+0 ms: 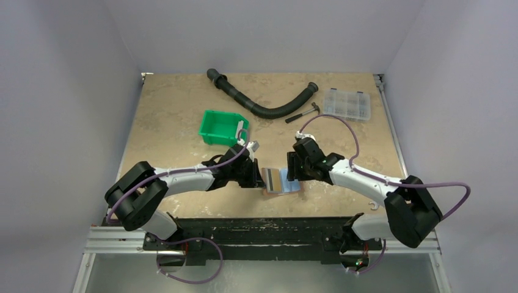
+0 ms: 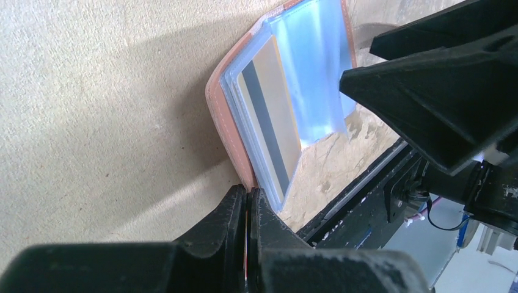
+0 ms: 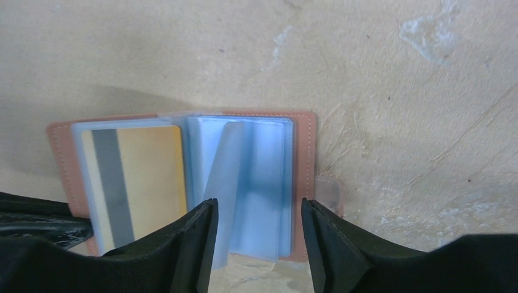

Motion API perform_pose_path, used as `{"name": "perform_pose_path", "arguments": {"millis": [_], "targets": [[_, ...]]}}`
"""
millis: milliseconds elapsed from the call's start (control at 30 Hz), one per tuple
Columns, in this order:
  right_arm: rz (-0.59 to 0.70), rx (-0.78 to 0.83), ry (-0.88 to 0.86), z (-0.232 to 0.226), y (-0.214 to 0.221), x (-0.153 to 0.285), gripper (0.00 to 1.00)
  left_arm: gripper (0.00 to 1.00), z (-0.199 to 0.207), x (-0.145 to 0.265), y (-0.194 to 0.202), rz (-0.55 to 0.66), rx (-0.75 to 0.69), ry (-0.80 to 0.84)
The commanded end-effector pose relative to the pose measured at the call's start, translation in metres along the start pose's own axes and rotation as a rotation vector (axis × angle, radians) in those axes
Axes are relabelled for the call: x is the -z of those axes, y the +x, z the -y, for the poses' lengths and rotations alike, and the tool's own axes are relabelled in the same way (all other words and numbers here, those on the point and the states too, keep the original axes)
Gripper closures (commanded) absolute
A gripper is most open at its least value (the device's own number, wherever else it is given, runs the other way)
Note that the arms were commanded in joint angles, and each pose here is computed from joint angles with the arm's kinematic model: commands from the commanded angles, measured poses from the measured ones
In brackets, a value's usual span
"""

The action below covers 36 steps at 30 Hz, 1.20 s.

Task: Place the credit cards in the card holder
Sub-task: Open the card holder at the center of the board.

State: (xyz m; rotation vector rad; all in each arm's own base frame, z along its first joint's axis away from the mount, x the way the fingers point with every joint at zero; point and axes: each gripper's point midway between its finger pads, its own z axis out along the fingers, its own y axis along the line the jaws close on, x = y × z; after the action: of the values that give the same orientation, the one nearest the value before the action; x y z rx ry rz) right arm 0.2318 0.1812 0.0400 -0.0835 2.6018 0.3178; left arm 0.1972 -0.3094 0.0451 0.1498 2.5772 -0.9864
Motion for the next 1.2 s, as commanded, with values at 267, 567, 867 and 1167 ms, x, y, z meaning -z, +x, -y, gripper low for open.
{"name": "perform_pose_path", "arguments": {"millis": [267,567,867,1167], "targets": [[0.122,0.098,0.039,-0.031,-0.043,0.03,0.41,1.0,0.02,0.004,-0.018,0.033,-0.045,0.058],[0.162,0.152,0.082,-0.045,-0.048,0.037,0.4,1.0,0.023,0.005,-0.02,0.033,-0.047,0.067],[0.192,0.201,-0.136,-0.097,-0.05,0.07,0.41,1.0,0.023,0.003,-0.019,0.026,-0.05,0.07],[0.086,0.071,-0.151,-0.072,-0.01,0.0,0.91,1.0,0.011,-0.001,-0.016,0.019,-0.07,0.023]]}}
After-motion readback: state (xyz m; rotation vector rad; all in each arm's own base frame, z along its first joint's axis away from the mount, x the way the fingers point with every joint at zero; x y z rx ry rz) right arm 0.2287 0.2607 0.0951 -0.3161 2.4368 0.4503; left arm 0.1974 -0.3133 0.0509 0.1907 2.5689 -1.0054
